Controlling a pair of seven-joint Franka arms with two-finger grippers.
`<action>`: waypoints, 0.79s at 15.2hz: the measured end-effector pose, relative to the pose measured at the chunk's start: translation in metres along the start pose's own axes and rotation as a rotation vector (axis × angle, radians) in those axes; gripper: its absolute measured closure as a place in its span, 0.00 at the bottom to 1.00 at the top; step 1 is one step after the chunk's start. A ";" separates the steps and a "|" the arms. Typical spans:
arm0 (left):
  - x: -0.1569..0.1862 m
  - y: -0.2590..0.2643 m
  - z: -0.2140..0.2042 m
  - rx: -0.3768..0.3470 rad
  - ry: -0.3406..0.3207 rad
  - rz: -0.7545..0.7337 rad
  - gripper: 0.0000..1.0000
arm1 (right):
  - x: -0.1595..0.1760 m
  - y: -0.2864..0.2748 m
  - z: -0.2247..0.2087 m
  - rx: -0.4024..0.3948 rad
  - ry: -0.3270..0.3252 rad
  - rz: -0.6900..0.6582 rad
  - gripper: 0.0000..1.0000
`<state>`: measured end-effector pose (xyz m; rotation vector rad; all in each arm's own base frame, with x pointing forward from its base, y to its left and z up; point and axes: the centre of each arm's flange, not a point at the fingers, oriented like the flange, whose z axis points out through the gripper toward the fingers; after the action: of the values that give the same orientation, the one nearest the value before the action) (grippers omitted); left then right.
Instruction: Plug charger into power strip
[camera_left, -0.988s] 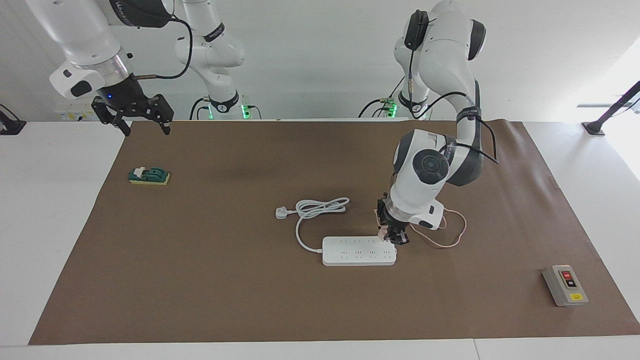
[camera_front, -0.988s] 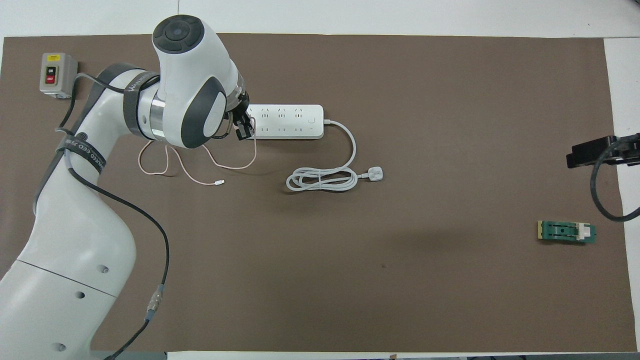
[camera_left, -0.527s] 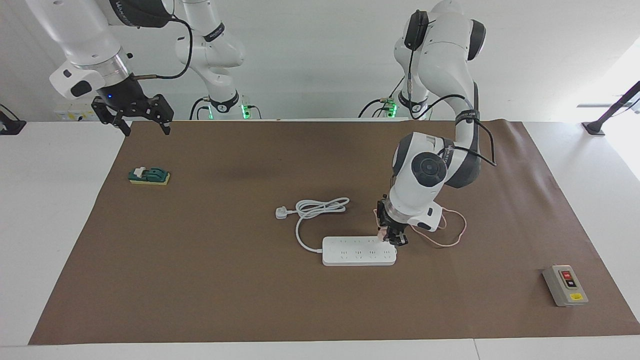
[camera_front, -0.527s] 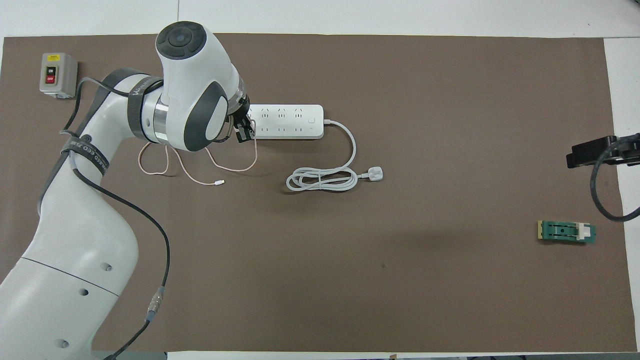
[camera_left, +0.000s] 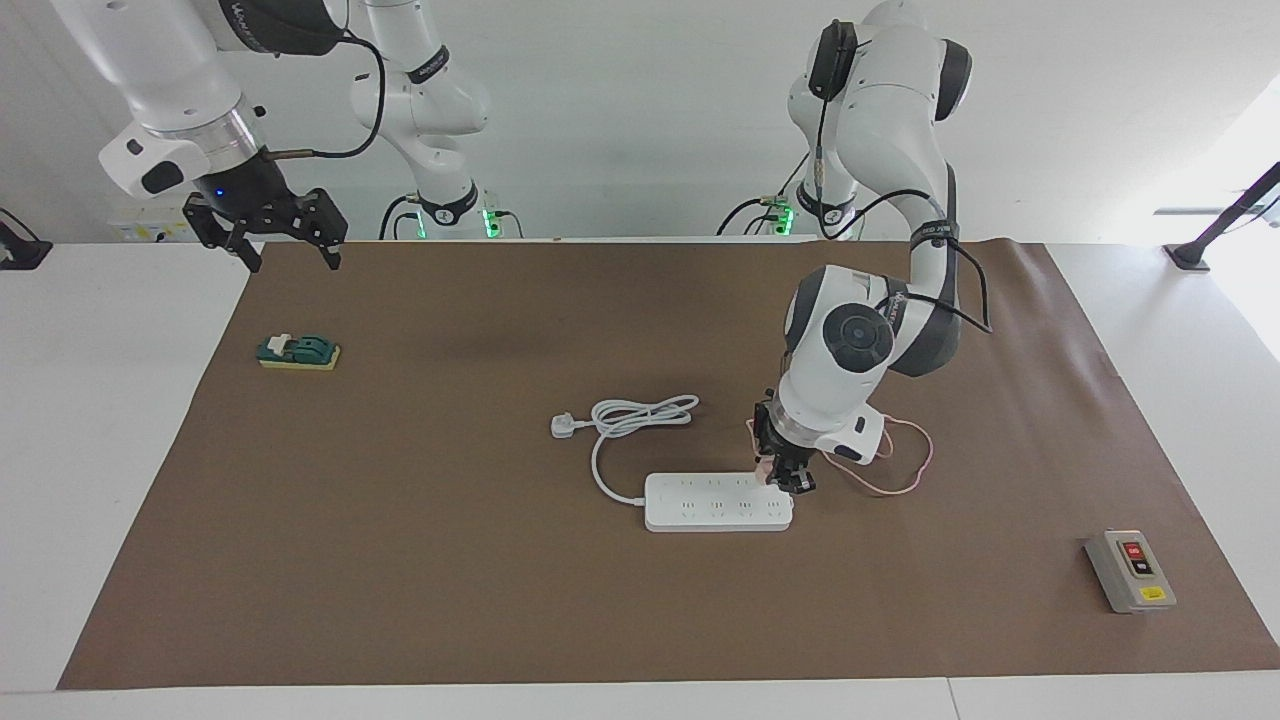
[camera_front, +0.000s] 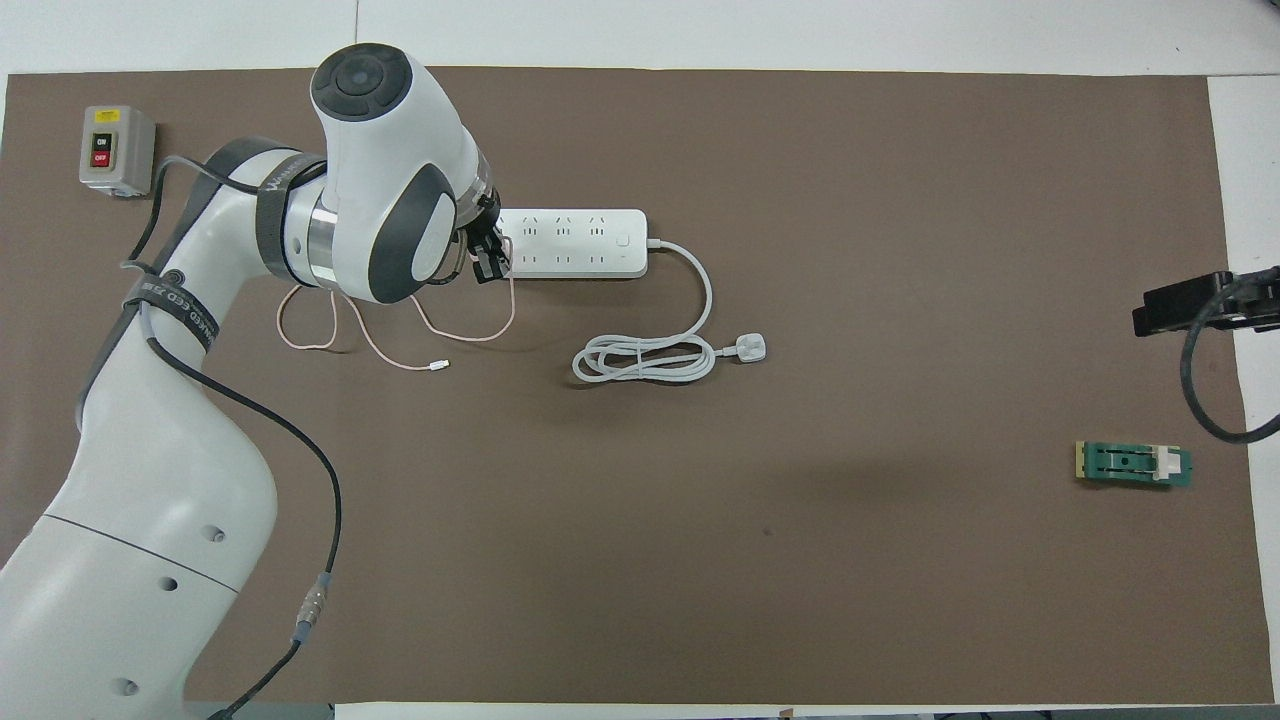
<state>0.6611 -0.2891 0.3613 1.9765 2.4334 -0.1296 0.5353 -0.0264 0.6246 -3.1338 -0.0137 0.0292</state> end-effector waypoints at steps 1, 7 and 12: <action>0.000 0.000 0.000 0.000 0.000 0.001 0.68 | 0.000 0.000 0.000 0.000 0.000 0.000 0.00; 0.000 0.000 0.000 -0.003 -0.002 0.017 0.68 | 0.000 0.000 0.000 0.000 0.000 0.000 0.00; 0.001 0.001 0.000 -0.010 -0.005 0.068 0.68 | 0.000 0.000 0.000 0.000 0.000 0.000 0.00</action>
<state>0.6614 -0.2881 0.3610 2.0489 2.3564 -0.1216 0.5353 -0.0264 0.6246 -3.1338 -0.0137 0.0292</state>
